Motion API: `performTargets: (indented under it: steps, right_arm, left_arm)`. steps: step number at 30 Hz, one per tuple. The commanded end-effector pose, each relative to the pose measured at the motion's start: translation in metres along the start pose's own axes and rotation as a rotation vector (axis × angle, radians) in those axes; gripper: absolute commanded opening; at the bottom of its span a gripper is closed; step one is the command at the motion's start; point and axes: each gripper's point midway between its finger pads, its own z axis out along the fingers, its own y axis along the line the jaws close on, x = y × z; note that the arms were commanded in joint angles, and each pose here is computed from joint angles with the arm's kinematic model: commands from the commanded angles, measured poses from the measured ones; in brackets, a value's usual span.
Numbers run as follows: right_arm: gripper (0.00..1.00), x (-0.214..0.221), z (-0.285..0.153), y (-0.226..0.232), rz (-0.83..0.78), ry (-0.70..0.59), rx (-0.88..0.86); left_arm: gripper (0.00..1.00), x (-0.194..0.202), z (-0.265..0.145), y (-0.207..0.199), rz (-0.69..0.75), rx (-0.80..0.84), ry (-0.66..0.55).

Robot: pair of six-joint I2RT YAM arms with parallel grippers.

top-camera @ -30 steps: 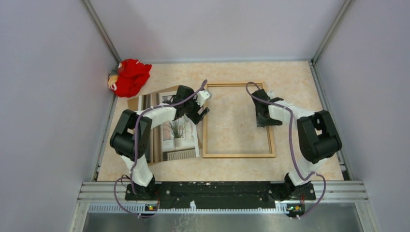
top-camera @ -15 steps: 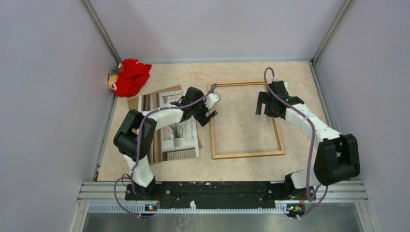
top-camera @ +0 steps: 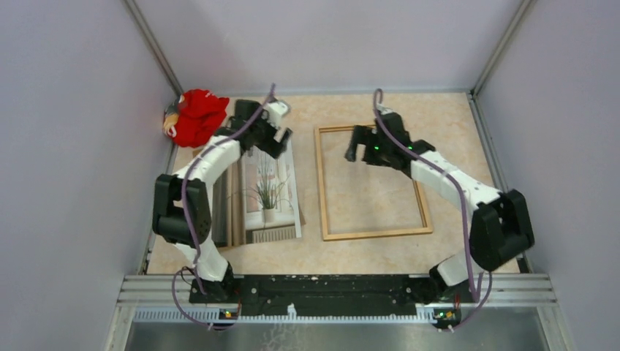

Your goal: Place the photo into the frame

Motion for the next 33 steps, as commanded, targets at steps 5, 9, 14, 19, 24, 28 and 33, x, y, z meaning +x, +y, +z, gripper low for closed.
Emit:
performTargets:
  steps: [5,9,14,19,24,28,33]
  right_arm:
    - [0.98,0.038,0.022,0.187,-0.062,0.090,-0.404]
    - [0.90,0.074,0.061,0.214,-0.044,0.207,-0.416]
    - [0.89,0.094,0.095,0.221,-0.066,0.263,-0.355]
    - [0.89,0.108,0.117,0.206,-0.071,0.285,-0.266]
    - [0.89,0.122,0.130,0.187,-0.062,0.306,-0.187]
    - [0.89,0.131,0.135,0.177,-0.033,0.321,-0.140]
    - [0.89,0.138,0.139,0.171,0.010,0.325,-0.109]
  left_arm:
    - [0.99,0.054,-0.111,0.113,-0.083,-0.226,0.036]
    - [0.99,0.113,-0.140,0.157,-0.154,-0.330,0.119]
    - [0.98,0.175,-0.156,0.186,-0.217,-0.419,0.238]
    - [0.98,0.206,-0.157,0.185,-0.189,-0.456,0.288]
    - [0.98,0.226,-0.149,0.173,-0.176,-0.451,0.310]
    - [0.98,0.246,-0.139,0.164,-0.174,-0.443,0.335]
    - [0.99,0.259,-0.123,0.152,-0.213,-0.388,0.334]
